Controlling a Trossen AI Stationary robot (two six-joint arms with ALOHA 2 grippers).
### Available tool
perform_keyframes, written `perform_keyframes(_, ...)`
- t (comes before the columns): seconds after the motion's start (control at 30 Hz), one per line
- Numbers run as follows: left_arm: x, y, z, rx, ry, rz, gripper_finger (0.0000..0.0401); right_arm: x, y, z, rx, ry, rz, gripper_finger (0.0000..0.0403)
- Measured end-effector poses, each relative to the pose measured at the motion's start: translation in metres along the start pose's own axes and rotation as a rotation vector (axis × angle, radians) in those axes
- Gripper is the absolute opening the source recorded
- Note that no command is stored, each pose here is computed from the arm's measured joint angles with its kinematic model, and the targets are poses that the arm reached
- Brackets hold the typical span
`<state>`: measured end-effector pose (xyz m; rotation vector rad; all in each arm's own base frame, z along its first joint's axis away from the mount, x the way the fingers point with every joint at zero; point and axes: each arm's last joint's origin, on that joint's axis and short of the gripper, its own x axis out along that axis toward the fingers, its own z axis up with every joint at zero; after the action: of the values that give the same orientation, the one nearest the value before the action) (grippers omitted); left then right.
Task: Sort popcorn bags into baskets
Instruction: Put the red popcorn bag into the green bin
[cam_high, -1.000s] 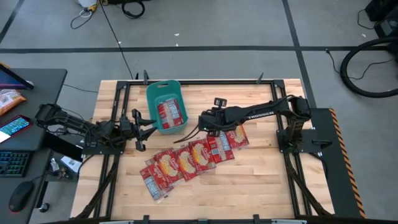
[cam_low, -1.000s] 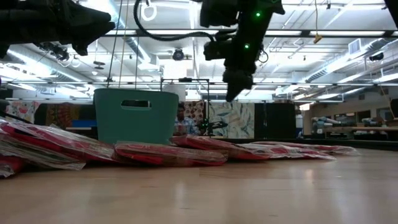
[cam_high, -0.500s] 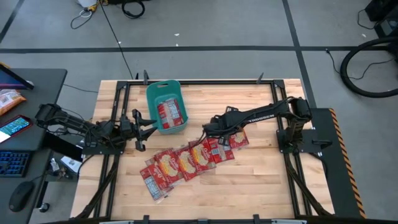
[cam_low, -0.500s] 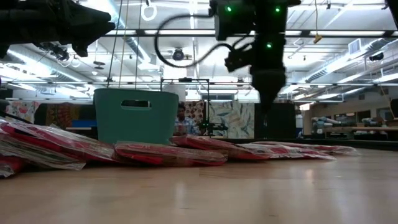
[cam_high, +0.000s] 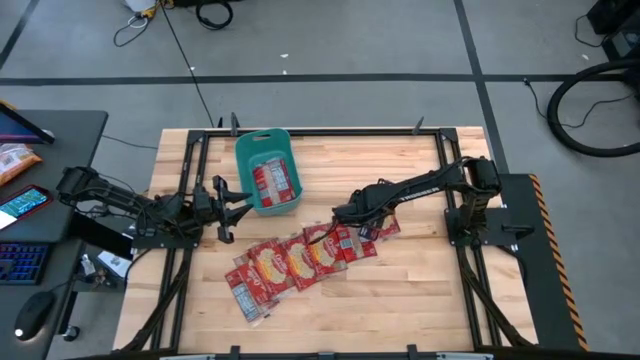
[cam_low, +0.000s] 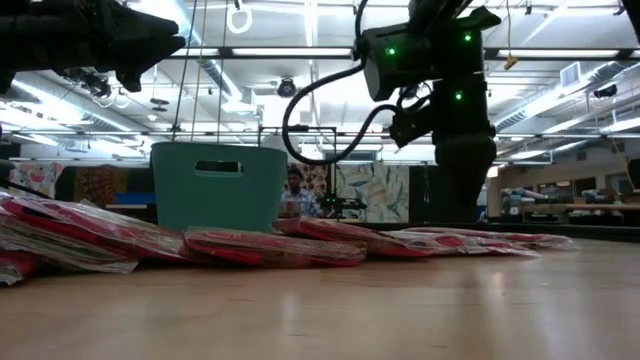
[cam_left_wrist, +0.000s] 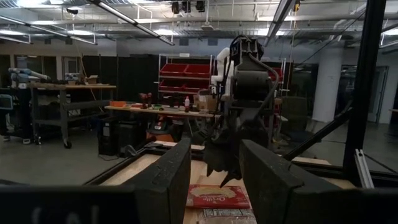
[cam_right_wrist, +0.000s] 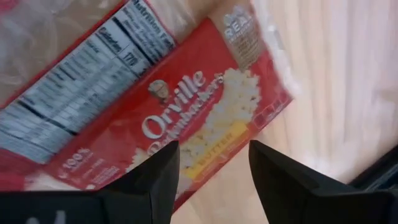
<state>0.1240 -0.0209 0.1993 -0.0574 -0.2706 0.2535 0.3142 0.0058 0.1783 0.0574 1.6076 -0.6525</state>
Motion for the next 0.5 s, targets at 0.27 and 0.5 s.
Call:
perform_keyframes(0.27,0.000,0.000,0.000,0.000,0.000,0.000,0.0144,-0.001,0.013,0.013,0.267,-0.084,0.170,0.0193)
perform_keyframes(0.5,0.000,0.000,0.000,0.000,0.000,0.000,0.0144,0.008,0.026,0.011,0.323,-0.083,0.102,0.0184)
